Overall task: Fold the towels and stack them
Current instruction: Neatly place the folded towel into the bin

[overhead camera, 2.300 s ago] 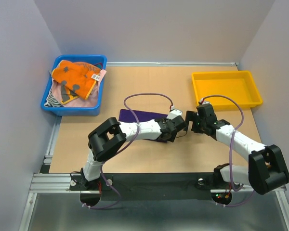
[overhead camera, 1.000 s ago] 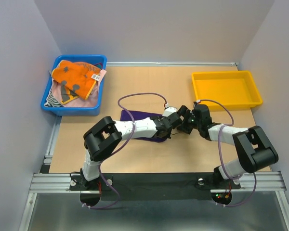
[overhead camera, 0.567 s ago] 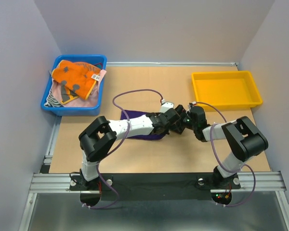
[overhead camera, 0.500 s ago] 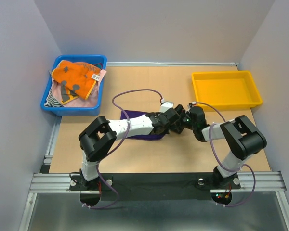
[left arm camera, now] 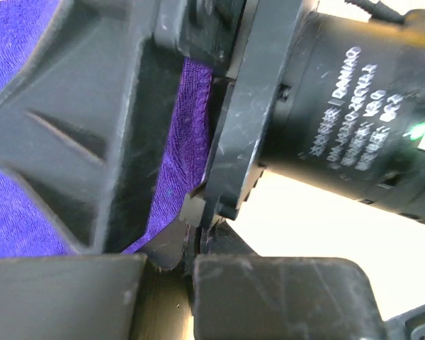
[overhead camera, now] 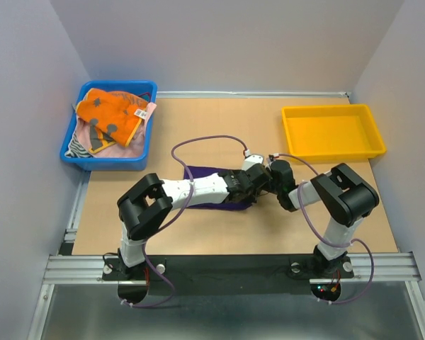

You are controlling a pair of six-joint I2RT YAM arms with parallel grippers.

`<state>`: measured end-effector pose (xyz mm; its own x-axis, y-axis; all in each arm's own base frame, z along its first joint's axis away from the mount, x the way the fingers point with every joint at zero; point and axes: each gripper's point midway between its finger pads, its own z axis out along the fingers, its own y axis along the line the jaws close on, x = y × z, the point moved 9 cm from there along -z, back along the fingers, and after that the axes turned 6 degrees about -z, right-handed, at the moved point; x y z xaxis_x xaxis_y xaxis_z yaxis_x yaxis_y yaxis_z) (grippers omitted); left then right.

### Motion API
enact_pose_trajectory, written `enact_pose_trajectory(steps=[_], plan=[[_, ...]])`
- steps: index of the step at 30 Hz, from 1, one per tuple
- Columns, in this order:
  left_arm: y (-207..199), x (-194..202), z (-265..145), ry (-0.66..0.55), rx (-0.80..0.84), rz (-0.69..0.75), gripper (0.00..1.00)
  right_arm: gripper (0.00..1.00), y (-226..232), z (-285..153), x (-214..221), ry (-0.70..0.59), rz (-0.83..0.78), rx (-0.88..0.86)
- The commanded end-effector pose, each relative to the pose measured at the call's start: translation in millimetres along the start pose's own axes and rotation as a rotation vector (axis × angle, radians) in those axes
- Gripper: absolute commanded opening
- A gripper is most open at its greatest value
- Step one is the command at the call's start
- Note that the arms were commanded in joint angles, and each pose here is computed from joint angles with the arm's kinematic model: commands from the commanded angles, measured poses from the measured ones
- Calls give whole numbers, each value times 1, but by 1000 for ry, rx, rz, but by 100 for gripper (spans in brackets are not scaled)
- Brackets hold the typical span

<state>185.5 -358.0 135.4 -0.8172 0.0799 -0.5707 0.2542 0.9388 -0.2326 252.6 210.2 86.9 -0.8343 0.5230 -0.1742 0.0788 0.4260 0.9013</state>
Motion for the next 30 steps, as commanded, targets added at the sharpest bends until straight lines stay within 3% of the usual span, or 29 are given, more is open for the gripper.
enact_pose_trajectory(steps=[1,2,3,6,9,12,18,21,26,30], plan=[[-10,-16,-13,-72,70,-47,0,72,-41,-6,30,107,19,182],[-10,-16,-13,-73,71,-49,0,67,-42,-7,30,104,12,183],[-9,-15,-13,-69,71,-47,1,53,-43,-8,30,97,5,188],[-9,-18,-16,-82,70,-51,13,28,-44,-11,30,88,-21,190],[-9,-22,-22,-94,80,-52,38,10,-40,-11,28,98,-73,182],[-7,-25,-31,-106,91,-50,55,0,-39,-8,23,126,-142,208],[22,-35,-46,-134,63,-76,79,0,-44,-5,-4,202,-296,304],[48,-43,-57,-158,42,-101,85,0,-43,-3,-30,209,-364,340],[108,-66,-81,-233,-12,-138,88,0,-36,-8,-75,224,-502,439],[166,-85,-102,-304,-119,-147,88,1,-12,-15,-137,135,-646,512]])
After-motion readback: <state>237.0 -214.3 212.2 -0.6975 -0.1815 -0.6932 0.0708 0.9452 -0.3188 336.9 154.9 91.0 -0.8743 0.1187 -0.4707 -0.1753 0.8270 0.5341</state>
